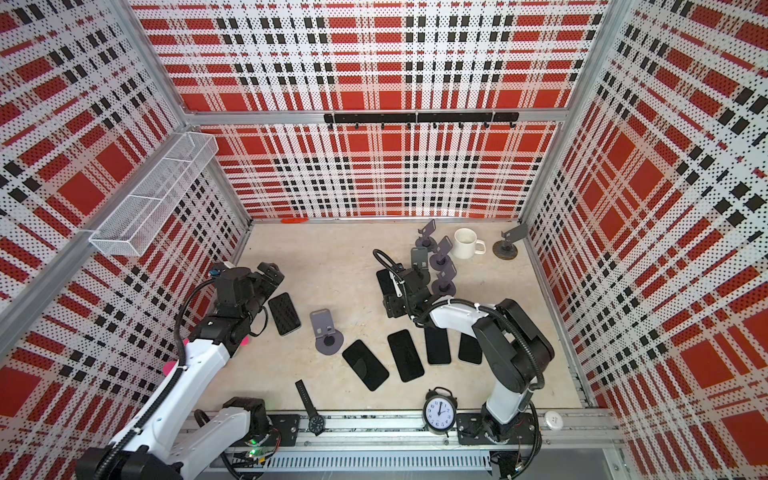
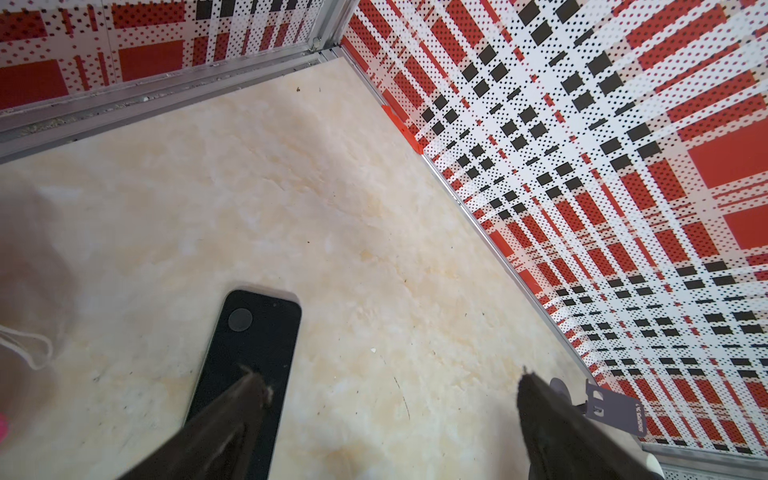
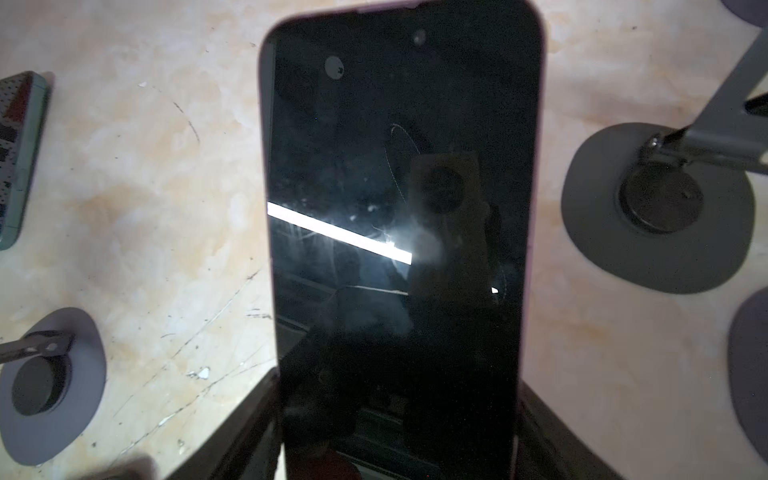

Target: Remove the phone from the phone stand

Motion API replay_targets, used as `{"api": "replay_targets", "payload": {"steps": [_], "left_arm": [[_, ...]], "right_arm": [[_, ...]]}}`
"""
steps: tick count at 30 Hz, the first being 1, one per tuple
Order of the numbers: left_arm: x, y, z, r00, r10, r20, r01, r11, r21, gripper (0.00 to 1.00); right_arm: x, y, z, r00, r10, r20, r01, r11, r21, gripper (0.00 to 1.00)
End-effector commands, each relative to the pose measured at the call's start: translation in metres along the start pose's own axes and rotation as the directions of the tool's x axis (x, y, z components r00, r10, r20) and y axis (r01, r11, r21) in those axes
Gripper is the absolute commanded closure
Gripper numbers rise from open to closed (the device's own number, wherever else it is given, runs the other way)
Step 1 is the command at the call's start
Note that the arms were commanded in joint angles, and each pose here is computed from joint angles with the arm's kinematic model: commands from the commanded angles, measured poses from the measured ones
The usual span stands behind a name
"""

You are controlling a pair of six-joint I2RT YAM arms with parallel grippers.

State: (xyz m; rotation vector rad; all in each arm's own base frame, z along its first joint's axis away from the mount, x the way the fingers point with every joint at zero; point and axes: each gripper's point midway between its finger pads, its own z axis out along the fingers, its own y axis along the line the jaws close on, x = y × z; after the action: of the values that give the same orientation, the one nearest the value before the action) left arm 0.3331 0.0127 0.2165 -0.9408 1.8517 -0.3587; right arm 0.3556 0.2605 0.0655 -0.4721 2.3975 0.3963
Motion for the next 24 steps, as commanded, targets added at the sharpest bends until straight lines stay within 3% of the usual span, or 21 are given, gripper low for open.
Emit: {"api": "replay_targets", "payload": {"steps": [1,12,24], "left_arm": [[-0.003,-0.003,0.001,1.000,0.012,0.006,-0.012,1.000,0.023,0.02],[0.001,0.001,0.002,1.000,0.008,-0.007,-0.008,1.000,0.023,0.02],[0.008,0.005,0.005,1.000,0.007,-0.026,-0.006,1.000,0.020,0.02]], "right_arm": [[0.002,-0.008,0.003,0.998,-0.016,-0.065,0.018,0.999,0.037,0.52],[0.012,-0.032,0.020,0.991,-0.001,-0.137,0.021,0.990,0.143,0.51],[0.025,-0.041,0.022,0.984,0.027,-0.177,0.002,0.987,0.160,0.46]]}}
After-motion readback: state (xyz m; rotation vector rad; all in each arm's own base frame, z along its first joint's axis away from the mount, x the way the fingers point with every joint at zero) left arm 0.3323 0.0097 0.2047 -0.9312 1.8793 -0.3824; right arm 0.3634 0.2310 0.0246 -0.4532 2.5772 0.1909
